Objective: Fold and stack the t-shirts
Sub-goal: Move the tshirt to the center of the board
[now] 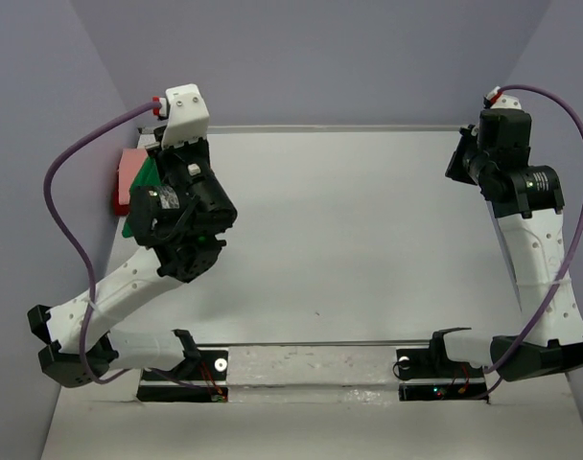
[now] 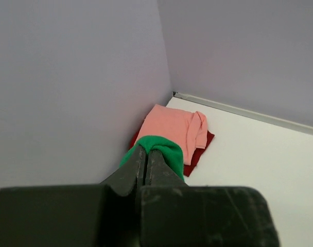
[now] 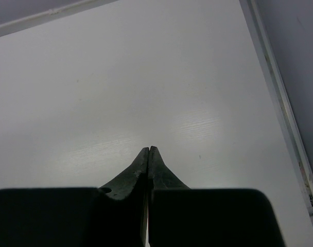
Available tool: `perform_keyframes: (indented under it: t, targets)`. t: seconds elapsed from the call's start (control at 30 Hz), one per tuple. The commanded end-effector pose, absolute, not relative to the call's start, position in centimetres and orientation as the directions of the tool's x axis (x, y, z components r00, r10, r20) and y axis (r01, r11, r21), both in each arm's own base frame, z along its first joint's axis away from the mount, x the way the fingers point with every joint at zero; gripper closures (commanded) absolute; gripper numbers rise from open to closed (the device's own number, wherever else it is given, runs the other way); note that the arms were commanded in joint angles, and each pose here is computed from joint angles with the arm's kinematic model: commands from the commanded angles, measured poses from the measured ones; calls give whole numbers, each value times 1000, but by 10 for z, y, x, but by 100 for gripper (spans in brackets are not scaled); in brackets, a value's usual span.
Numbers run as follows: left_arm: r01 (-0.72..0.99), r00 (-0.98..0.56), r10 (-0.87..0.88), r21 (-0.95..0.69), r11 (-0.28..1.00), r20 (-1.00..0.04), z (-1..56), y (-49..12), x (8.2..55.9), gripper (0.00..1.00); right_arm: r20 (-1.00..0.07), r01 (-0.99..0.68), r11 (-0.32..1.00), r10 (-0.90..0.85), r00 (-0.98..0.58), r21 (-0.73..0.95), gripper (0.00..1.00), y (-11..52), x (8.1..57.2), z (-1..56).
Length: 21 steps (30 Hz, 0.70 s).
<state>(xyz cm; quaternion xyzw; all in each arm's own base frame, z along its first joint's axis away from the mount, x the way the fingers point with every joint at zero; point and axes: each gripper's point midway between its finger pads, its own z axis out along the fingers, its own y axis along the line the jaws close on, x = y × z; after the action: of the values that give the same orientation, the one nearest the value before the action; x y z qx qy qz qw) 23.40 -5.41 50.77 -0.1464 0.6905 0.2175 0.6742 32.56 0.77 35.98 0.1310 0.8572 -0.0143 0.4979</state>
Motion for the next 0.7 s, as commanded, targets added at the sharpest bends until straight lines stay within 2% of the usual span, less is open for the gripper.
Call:
perform_keyframes:
  t: [0.0,0.1,0.23,0.27,0.3,0.33,0.37,0.4,0.43,0.47,0.5,0.53,0.57,0.6,0.63,0.67]
  targets:
    - [-553,-180,31,127,824,-983,472,-67,230,100,-889,211,969,204,-409,125,100,9,319,384]
    - [-507,-208,108,202,838,-972,453,-122,252,100,-887,206,970,205,-415,128,100,11,320,381]
    - [-383,-193,141,207,900,-971,439,-213,267,98,-882,195,971,208,-423,135,100,14,320,378]
    - [-337,-191,136,195,921,-972,434,-233,264,75,-882,194,972,204,-425,132,100,14,319,378]
    - [-313,-138,-44,2,950,-989,430,-269,274,71,-882,195,972,204,-425,131,100,13,319,378]
    - [-276,-143,-45,-4,961,-989,429,-284,275,69,-881,187,973,205,-427,135,100,15,318,377]
    - [-227,-178,108,148,963,-978,417,-307,277,64,-876,180,975,199,-439,131,100,16,319,374]
    - [-254,-179,67,112,961,-981,410,-317,279,55,-873,180,975,200,-444,131,100,16,318,371]
    - [-271,-219,164,221,937,-962,413,-325,280,47,-870,171,976,198,-451,133,93,18,319,369]
    - [-273,-188,90,140,952,-978,417,-333,277,35,-866,159,978,195,-460,135,88,20,318,365]
    - [-252,-192,132,178,951,-972,412,-341,277,26,-862,159,979,192,-470,132,75,21,319,361]
    - [-256,-185,84,131,958,-979,421,-335,276,24,-860,155,979,189,-474,130,58,21,318,359]
    - [-262,-176,64,109,959,-982,425,-331,276,21,-861,153,980,182,-475,123,51,21,319,358]
    - [-256,-178,73,118,960,-981,430,-325,274,2,-861,152,981,183,-474,124,38,21,319,358]
    - [-255,-168,43,86,963,-985,440,-315,272,1,-862,145,981,183,-472,129,29,22,319,358]
    - [-257,-165,33,75,964,-986,444,-310,271,1,-862,121,983,178,-474,137,24,28,319,358]
